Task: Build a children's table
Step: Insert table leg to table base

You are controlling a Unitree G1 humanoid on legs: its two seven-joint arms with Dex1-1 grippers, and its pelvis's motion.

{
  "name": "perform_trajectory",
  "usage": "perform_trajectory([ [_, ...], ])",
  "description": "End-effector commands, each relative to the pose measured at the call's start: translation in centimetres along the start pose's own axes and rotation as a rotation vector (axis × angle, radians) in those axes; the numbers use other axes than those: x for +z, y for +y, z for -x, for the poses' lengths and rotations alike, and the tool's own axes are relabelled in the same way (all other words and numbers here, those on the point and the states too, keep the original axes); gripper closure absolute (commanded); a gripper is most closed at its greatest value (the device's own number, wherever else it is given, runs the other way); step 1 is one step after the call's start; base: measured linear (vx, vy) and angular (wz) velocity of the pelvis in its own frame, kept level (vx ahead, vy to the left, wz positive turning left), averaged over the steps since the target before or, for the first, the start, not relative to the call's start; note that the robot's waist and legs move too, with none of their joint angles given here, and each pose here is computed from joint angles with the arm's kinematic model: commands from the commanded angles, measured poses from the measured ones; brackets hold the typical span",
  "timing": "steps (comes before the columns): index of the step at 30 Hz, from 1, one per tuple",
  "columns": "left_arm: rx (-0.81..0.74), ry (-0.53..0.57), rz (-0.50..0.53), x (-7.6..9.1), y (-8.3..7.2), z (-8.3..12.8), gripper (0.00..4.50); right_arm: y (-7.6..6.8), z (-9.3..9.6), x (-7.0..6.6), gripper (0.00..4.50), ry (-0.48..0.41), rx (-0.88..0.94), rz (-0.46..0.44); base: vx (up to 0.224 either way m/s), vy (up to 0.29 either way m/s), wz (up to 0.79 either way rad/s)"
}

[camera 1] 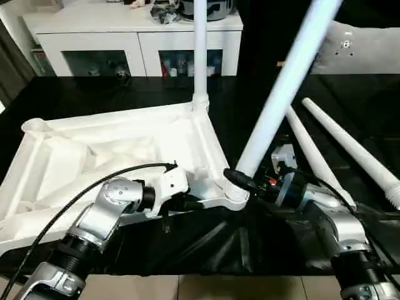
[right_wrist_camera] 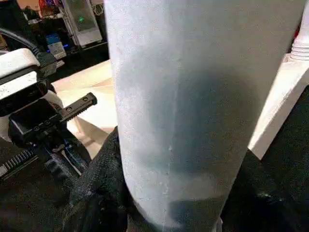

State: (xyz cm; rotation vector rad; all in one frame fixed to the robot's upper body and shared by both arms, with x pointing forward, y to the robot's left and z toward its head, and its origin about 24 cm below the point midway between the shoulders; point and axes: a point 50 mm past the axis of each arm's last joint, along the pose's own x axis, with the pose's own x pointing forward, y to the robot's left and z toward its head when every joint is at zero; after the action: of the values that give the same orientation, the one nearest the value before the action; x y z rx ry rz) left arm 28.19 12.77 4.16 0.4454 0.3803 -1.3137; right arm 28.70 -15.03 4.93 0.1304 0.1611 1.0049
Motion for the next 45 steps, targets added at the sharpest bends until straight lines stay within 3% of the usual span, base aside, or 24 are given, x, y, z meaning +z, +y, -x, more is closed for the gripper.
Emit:
perform_trajectory([
  [1, -0.024, 0.045, 0.009, -0.8, -0.5, -0.4, 4.5, -0.2, 1.1, -2.0, 2.59, 0.14, -0.053, 0.004, 0.0, 0.0, 0.0],
  [3, -0.024, 0.049, 0.005, -0.8, -0.5, -0.4, 4.5, -0.1, 1.2, -2.4, 2.59, 0.204, -0.03, 0.051, 0.0, 0.0, 0.0],
  [13, -0.034, 0.064, -0.009, -1.0, -0.6, -0.4, 4.5, -0.5, 0.6, -2.8, 2.59, 0.347, 0.032, 0.136, 0.0, 0.0, 0.0],
  [28, -0.056, 0.084, -0.021, -0.8, 0.4, -0.2, 4.5, -0.1, 0.2, -3.6, 2.6, 0.339, 0.055, 0.101, 0.0, 0.0, 0.0],
  [31, -0.019, 0.083, 0.015, -0.9, 0.7, -0.2, 4.5, -0.4, -0.2, -3.5, 2.6, 0.306, -0.031, 0.088, 0.0, 0.0, 0.0],
  [34, 0.157, 0.095, 0.123, -1.2, 1.1, -0.5, 4.5, -1.4, -0.8, -4.1, 2.6, 0.335, -0.261, 0.086, 0.0, 0.0, 0.0],
  [40, 0.333, 0.079, 0.237, -0.8, 0.8, -1.3, 4.5, -2.3, -2.2, -4.3, 2.6, 0.326, -0.499, 0.065, 0.0, 0.0, 0.0],
  [43, 0.421, 0.05, 0.245, 1.3, -0.3, -3.6, 4.5, -3.2, -4.5, -4.5, 2.6, 0.325, -0.698, -0.037, 0.0, 0.0, 0.0],
  [45, 0.429, 0.034, 0.236, 2.2, -0.6, -4.4, 4.5, -3.2, -5.1, -4.6, 2.6, 0.327, -0.734, -0.061, 0.0, 0.0, 0.0],
])
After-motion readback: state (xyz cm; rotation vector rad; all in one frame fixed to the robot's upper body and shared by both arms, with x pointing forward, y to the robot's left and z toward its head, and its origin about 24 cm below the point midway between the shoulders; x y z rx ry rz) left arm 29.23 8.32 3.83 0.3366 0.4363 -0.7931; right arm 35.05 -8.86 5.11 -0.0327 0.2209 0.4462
